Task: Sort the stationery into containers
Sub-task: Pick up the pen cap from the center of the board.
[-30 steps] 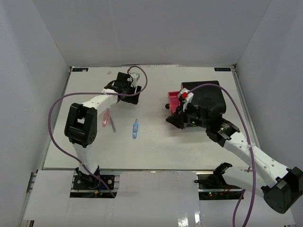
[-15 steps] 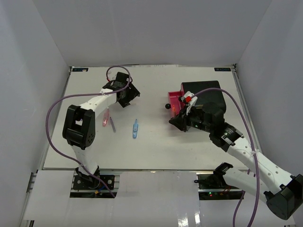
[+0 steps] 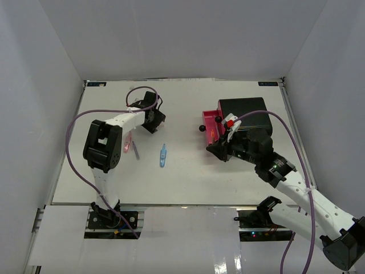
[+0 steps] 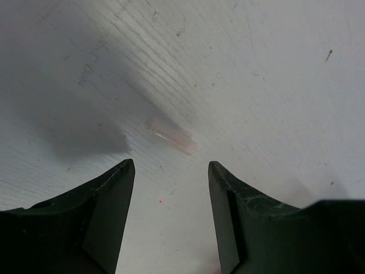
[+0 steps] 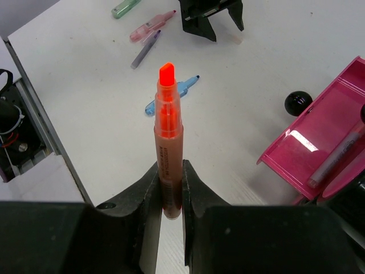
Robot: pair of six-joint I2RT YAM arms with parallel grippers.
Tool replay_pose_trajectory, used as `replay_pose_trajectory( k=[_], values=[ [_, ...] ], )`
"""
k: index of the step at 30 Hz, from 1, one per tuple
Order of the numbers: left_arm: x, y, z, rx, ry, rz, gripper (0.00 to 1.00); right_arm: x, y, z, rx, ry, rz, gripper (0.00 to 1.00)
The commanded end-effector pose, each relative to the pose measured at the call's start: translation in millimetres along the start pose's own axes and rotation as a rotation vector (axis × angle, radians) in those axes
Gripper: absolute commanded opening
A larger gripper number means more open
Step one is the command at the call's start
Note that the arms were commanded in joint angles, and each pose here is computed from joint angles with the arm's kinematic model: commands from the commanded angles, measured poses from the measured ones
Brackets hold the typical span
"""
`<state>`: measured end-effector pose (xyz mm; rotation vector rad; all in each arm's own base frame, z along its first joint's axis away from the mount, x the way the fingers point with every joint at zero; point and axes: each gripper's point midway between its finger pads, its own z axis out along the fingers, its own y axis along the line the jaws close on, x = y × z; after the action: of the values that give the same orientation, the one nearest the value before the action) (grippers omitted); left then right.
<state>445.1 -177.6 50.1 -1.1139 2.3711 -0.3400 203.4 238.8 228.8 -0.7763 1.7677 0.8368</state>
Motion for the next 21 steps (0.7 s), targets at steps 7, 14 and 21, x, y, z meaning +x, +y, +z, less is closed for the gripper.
replay_pose_trajectory(
  k=[7, 14, 21],
  values=[
    [-14.9, -10.5, 2.1, -0.022, -0.056, -0.064, 0.6, -3.5, -5.1, -5.5, 0.032, -0.037, -0.028, 0.08],
    [-10.3, -8.9, 13.4, -0.064, -0.031, -0.059, 0.56, -2.4, -7.7, -9.4, 0.051, -0.048, -0.033, 0.08],
    [-12.2, -9.4, 18.2, -0.091, -0.036, -0.058, 0.53, -2.1, -9.0, -11.7, 0.062, -0.053, -0.04, 0.08]
  ],
)
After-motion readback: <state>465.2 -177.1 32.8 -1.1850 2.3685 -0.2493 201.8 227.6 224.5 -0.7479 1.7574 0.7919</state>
